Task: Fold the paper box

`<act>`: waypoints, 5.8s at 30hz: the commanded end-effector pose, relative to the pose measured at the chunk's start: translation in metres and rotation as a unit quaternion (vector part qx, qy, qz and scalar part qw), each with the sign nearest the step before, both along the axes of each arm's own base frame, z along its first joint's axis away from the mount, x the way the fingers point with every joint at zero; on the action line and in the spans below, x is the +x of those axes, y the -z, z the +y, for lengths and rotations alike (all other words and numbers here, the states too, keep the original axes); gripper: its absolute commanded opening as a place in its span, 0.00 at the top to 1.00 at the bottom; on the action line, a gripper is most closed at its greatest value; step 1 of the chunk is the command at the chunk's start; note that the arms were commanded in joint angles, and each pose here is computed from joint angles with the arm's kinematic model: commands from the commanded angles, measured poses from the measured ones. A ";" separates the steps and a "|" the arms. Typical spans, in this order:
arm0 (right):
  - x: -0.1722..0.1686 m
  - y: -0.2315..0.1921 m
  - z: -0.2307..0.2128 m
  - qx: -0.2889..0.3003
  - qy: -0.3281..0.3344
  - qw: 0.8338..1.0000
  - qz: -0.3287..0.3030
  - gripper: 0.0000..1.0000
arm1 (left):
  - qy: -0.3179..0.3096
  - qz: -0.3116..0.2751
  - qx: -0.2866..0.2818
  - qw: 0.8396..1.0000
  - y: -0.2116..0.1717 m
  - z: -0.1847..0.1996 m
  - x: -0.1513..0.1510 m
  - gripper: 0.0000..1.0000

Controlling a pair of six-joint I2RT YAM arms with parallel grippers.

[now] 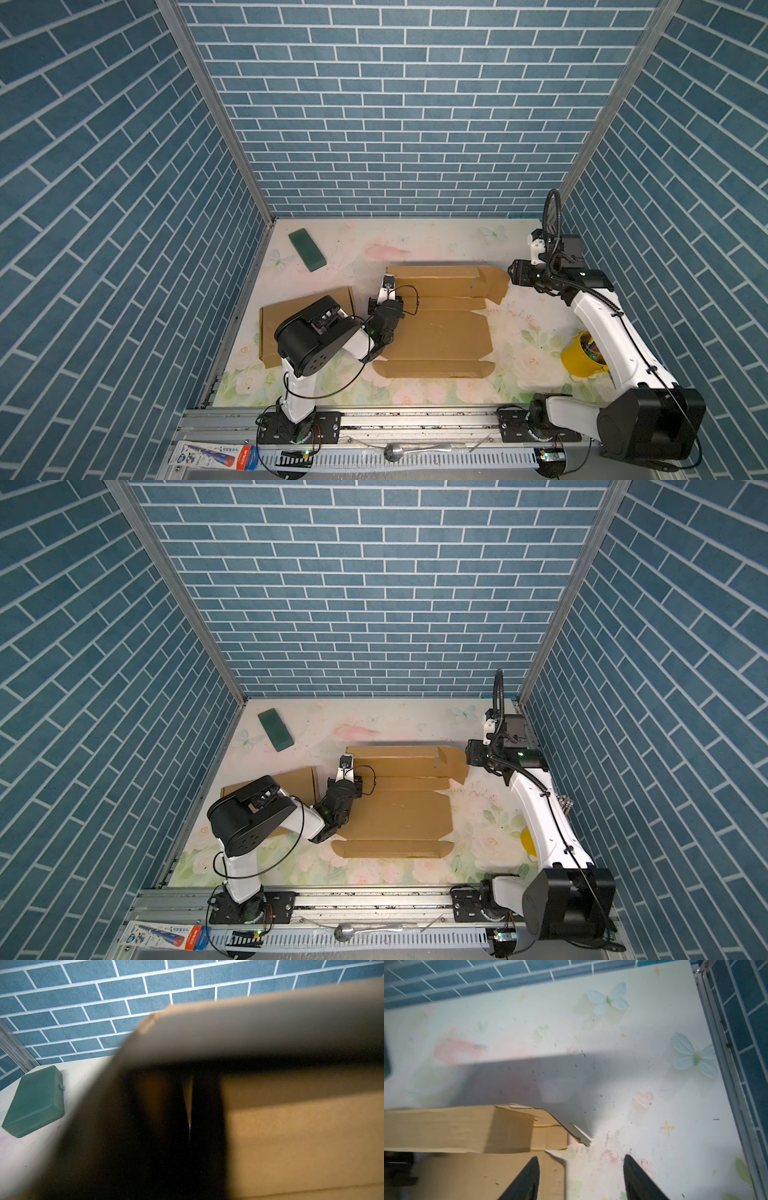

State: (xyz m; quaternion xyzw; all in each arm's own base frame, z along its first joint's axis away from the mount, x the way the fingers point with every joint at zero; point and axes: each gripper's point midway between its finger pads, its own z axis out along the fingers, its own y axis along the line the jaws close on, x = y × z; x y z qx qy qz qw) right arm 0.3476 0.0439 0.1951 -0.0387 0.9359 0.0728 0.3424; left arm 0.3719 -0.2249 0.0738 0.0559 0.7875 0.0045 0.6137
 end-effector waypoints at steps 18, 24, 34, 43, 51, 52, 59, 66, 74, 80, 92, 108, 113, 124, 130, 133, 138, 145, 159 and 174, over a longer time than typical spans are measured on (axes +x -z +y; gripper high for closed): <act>-0.011 0.052 0.056 -0.049 -0.261 0.964 -0.003 0.94 | -0.001 0.090 0.094 0.991 0.046 0.012 -0.014 1.00; -0.034 0.037 0.067 -0.011 -0.250 0.968 -0.019 1.00 | -0.030 0.090 0.095 0.991 0.044 0.020 -0.012 1.00; -0.059 0.015 0.095 0.062 -0.253 0.965 -0.003 1.00 | -0.039 0.086 0.095 0.991 0.045 0.022 -0.014 1.00; -0.052 0.008 0.116 0.163 -0.194 0.967 -0.030 1.00 | -0.035 0.085 0.088 0.992 0.043 0.020 -0.013 1.00; -0.043 0.025 0.111 0.142 -0.187 0.971 -0.042 0.74 | -0.021 0.100 0.097 0.990 0.055 0.018 -0.016 1.00; -0.041 0.022 0.108 0.146 -0.186 0.971 -0.045 0.69 | -0.021 0.102 0.099 0.990 0.058 0.019 -0.017 1.00; -0.024 -0.018 0.092 0.248 -0.168 0.953 -0.047 0.49 | -0.019 0.110 0.113 0.987 0.065 0.023 -0.021 1.00; 0.032 -0.027 0.035 0.280 -0.048 0.956 -0.073 0.48 | -0.018 0.115 0.118 0.986 0.070 0.026 -0.023 1.00; 0.092 0.022 -0.030 0.101 0.008 0.994 -0.040 0.52 | -0.017 0.118 0.121 0.985 0.073 0.028 -0.026 1.00; 0.090 0.060 0.017 0.087 -0.112 0.990 0.000 0.58 | -0.018 0.119 0.120 0.986 0.073 0.027 -0.025 1.00; -0.017 0.068 0.077 0.033 -0.271 0.960 0.069 0.60 | -0.022 0.119 0.116 0.986 0.066 0.026 -0.019 1.00; 0.005 0.067 0.103 0.003 -0.256 0.961 -0.108 0.47 | -0.017 0.124 0.109 0.986 0.064 0.024 -0.019 1.00; 0.033 0.068 0.107 -0.004 -0.223 0.965 -0.137 0.51 | -0.012 0.126 0.105 0.986 0.061 0.020 -0.018 1.00; 0.056 0.070 0.102 0.015 -0.120 0.982 -0.143 0.67 | 0.014 0.168 0.061 0.984 0.051 0.003 -0.021 1.00; 0.069 0.088 0.099 -0.020 -0.071 0.984 -0.160 0.80 | 0.045 0.236 0.031 0.970 0.047 -0.012 -0.025 1.00; 0.075 0.089 0.096 -0.040 -0.049 0.982 -0.177 0.86 | 0.048 0.256 0.021 0.965 0.046 -0.014 -0.028 1.00; 0.080 0.093 0.078 -0.117 0.020 0.985 -0.128 0.99 | 0.031 0.289 0.018 0.957 0.041 -0.013 -0.030 1.00; 0.050 0.089 0.050 -0.222 0.064 0.973 -0.020 1.00 | -0.014 0.359 -0.004 0.933 0.019 -0.006 -0.046 1.00; -0.005 0.090 0.058 -0.325 -0.133 0.910 0.221 1.00 | 0.024 0.525 -0.116 0.843 0.037 -0.032 -0.119 0.78; 0.019 0.135 0.089 -0.357 -0.303 0.833 0.295 0.90 | 0.121 0.502 -0.076 0.853 -0.031 -0.025 -0.106 0.30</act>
